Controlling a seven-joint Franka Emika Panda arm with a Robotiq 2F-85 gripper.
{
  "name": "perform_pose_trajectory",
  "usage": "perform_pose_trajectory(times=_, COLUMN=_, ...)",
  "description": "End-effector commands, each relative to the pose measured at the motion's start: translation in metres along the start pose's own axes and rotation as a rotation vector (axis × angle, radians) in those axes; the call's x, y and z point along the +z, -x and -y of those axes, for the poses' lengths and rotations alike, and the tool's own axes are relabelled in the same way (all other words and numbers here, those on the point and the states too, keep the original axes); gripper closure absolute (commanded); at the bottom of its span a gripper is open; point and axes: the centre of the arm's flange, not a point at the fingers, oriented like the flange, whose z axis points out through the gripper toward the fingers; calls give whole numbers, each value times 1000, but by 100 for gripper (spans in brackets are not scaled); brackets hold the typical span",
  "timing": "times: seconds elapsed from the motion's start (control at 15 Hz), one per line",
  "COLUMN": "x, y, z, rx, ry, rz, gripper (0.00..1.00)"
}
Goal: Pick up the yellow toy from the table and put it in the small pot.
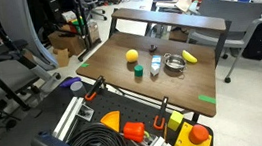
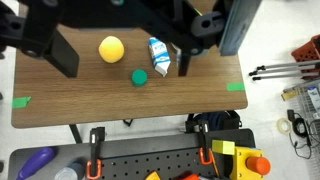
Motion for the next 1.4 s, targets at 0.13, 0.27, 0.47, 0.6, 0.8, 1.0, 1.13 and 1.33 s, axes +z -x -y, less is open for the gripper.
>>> perform_pose_trajectory(times=0.13, x=0, y=0, z=0, rx=0, ry=0, rz=-1, gripper=0)
perform_pose_trajectory(times=0.27, x=0, y=0, z=0, rx=0, ry=0, rz=-1, gripper=0)
perform_pose_trajectory(times=0.47, x=0, y=0, z=0, rx=0, ry=0, rz=-1, gripper=0)
perform_pose_trajectory(times=0.6, x=0, y=0, z=0, rx=0, ry=0, rz=-1, gripper=0)
perform_pose_trajectory(times=0.8, x=0, y=0, z=0, rx=0, ry=0, rz=-1, gripper=0)
perform_pose_trajectory(times=1.0, x=0, y=0, z=0, rx=0, ry=0, rz=-1, gripper=0)
perform_pose_trajectory(times=1.13, x=3, y=-10, z=3, rx=21, ry=-36, rz=-2, gripper=0)
perform_pose_trajectory(times=1.33, x=16, y=-39, z=9, rx=89, ry=-136, rz=-8, gripper=0)
